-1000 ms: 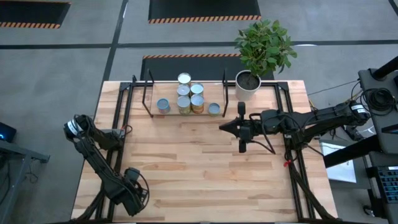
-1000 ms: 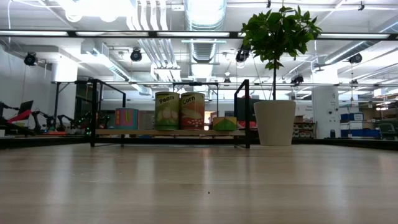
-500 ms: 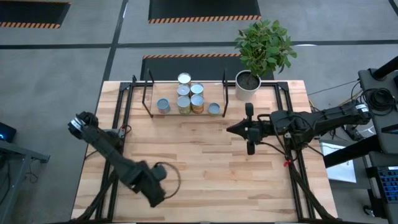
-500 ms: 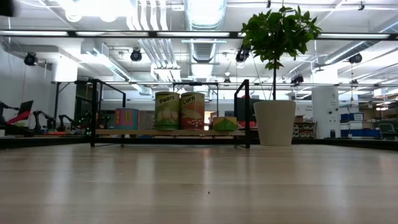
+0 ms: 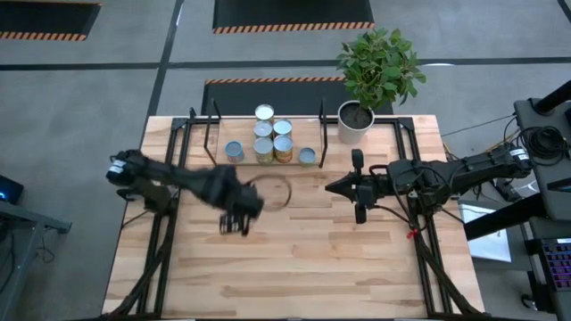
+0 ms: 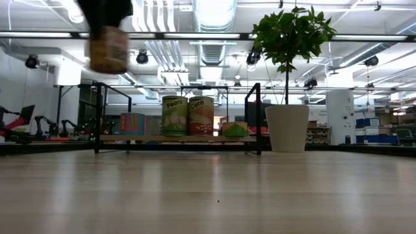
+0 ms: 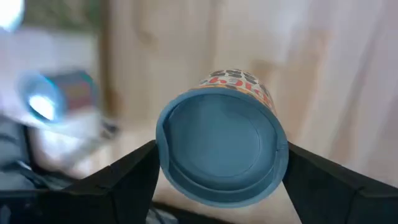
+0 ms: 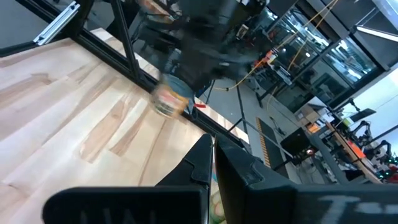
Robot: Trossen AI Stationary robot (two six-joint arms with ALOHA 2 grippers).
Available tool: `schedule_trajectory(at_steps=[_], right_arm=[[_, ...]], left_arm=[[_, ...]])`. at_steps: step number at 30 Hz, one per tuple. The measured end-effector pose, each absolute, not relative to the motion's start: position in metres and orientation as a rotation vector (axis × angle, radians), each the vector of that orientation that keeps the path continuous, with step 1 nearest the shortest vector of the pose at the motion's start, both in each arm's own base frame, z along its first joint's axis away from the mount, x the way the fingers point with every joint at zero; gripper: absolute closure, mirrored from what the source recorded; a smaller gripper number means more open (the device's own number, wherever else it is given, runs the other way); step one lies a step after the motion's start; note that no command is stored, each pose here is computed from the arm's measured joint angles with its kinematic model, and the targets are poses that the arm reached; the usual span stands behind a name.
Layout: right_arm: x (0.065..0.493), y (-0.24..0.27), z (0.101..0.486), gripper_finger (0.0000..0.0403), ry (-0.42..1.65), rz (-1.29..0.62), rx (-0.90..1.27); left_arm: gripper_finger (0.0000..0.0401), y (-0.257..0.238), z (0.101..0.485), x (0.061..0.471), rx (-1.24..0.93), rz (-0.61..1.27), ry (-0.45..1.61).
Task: Pick and place cans onto a shelf
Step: Put the canned spices on the shelf
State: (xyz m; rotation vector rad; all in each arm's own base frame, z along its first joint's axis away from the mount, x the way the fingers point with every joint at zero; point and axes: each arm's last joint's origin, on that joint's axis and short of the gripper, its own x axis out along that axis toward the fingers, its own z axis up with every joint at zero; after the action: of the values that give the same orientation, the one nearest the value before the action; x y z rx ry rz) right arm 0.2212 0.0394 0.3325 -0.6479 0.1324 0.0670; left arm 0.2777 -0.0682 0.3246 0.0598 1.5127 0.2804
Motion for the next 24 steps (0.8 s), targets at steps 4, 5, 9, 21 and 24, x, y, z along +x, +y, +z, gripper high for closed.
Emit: schedule_trajectory(at_steps=[4, 5, 9, 21, 24], right_arm=[[0.221, 0.039, 0.332, 0.0394, 0.134, 0.067, -0.648], [0.221, 0.039, 0.332, 0.0394, 0.138, 0.068, -0.646], [0.221, 0.039, 0.331, 0.0394, 0.145, 0.070, -0.641], [0.221, 0.039, 0.331, 0.0394, 0.149, 0.071, -0.639], [0.221, 0.039, 0.331, 0.0394, 0.149, 0.071, -0.639]], left_arm=[[0.0113, -0.023, 0.341, 0.287, 0.144, 0.276, 1.478], [0.0113, -0.010, 0.344, 0.288, 0.168, 0.280, 1.477], [0.0113, 0.037, 0.351, 0.286, 0.271, 0.298, 1.507], [0.0113, 0.180, 0.356, 0.252, 0.263, 0.446, 1.478], [0.0113, 0.208, 0.358, 0.240, 0.149, 0.515, 1.360]])
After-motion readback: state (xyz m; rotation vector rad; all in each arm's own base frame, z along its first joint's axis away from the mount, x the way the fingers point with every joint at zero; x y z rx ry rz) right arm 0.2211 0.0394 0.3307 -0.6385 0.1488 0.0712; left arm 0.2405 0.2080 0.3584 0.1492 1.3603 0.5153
